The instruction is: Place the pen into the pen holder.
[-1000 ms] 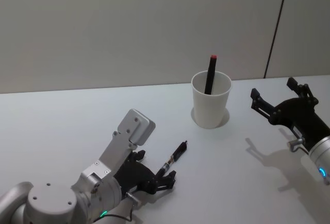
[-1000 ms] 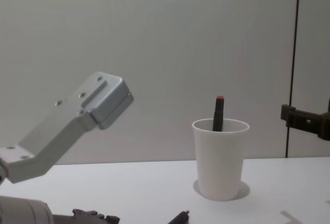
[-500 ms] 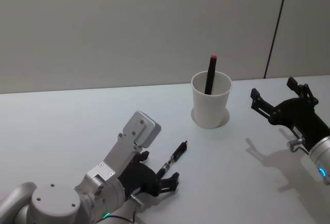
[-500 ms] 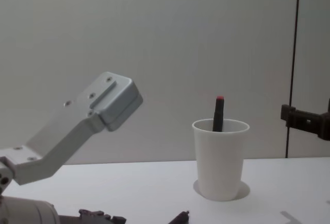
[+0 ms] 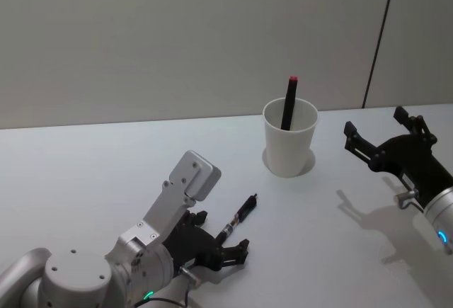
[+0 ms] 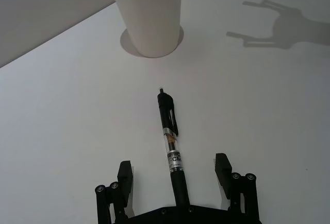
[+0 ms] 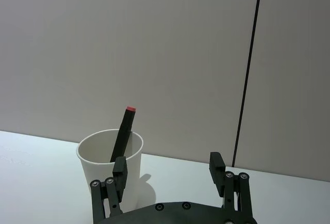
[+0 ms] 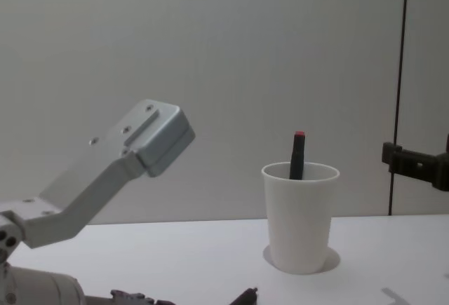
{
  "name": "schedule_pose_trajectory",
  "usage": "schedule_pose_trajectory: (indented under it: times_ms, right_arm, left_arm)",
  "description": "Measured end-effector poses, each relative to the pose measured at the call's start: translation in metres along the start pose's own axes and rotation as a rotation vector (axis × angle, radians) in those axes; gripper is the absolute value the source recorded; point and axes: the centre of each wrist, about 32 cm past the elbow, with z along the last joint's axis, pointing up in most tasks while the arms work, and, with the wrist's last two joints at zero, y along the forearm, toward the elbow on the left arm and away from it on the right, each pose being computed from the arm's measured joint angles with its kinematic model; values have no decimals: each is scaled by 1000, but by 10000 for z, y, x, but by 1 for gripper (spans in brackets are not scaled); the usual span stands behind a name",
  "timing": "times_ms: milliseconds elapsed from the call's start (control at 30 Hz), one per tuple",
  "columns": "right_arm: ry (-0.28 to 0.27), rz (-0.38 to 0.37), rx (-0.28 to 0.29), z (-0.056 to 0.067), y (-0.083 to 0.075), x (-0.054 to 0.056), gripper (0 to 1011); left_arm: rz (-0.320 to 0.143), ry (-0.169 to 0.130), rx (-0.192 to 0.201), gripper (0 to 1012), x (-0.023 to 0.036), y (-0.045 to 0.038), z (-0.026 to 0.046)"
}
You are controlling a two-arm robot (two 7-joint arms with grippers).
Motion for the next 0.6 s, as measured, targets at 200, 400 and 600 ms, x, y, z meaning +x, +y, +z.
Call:
schedule_pose_trajectory:
  times_ms: [200,400,600]
  right_arm:
    - [0,0,0,0,0,0,1001]
    - [0,0,0,0,0,0,1001]
    - [0,0,0,0,0,0,1002]
  left_arm:
    - [6,11,8,1003,0,-19,11]
    - [12,17,13,1004,4,-34,18]
    - [16,20,17,1005,6,-43,21]
